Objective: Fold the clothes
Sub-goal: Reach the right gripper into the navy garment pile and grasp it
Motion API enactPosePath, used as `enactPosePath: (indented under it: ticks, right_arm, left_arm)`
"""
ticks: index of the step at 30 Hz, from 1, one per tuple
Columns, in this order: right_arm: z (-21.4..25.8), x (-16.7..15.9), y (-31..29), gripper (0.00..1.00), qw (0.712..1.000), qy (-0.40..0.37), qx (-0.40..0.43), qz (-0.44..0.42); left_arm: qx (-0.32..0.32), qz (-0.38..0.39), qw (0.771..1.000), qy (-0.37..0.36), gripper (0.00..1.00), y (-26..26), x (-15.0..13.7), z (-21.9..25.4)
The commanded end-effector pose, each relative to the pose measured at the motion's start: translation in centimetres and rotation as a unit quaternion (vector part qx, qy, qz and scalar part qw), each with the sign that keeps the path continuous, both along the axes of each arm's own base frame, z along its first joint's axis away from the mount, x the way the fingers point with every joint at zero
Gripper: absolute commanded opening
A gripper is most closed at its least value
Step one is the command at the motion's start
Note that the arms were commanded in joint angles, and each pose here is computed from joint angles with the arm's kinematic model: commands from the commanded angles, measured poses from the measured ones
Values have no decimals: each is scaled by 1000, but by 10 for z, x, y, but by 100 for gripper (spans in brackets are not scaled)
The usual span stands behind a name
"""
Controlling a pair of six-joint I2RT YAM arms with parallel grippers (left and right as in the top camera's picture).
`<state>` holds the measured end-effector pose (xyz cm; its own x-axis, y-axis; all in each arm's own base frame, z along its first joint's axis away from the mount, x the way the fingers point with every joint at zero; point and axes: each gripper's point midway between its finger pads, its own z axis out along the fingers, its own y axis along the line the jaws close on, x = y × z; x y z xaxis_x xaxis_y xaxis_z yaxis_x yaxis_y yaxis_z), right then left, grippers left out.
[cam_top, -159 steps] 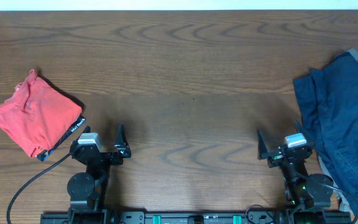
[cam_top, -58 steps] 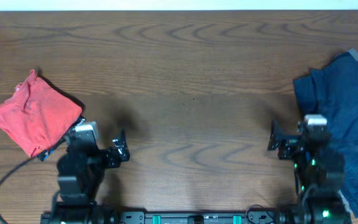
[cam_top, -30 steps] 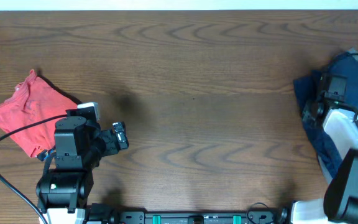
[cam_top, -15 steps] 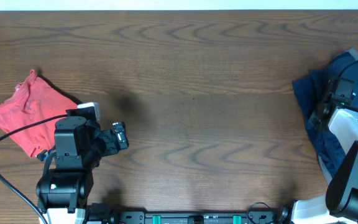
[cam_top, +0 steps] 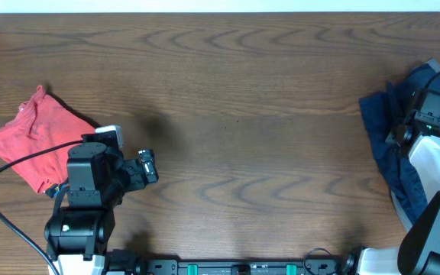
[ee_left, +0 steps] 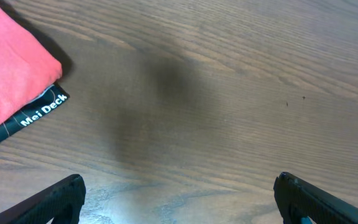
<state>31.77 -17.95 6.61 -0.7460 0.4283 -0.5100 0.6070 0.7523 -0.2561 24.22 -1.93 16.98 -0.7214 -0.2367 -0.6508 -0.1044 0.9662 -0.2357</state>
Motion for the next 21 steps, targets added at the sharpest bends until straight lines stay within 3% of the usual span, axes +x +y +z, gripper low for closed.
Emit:
enactPosePath:
  ticks: [1,9,15,17,19,21]
  right_arm:
    - [3,3,0,52,1000,-15,15,-3]
    - [-26,-8,8,52,999,16,38,2]
    - [-34,-7,9,39,999,21,45,4]
    - [-34,-6,9,29,999,20,44,4]
    - [-33,-6,9,7,999,18,44,4]
    - [-33,-5,9,1,999,17,44,4]
  left_arm:
    - [-4,3,1000,-9,98,0,2,9]
    - [-4,3,1000,-8,98,0,2,8]
    - [-3,3,1000,-3,98,0,0,7]
    - [-3,3,1000,-2,98,0,0,6]
    - [-3,3,1000,-2,98,0,0,6]
    - [-3,3,1000,-2,98,0,0,6]
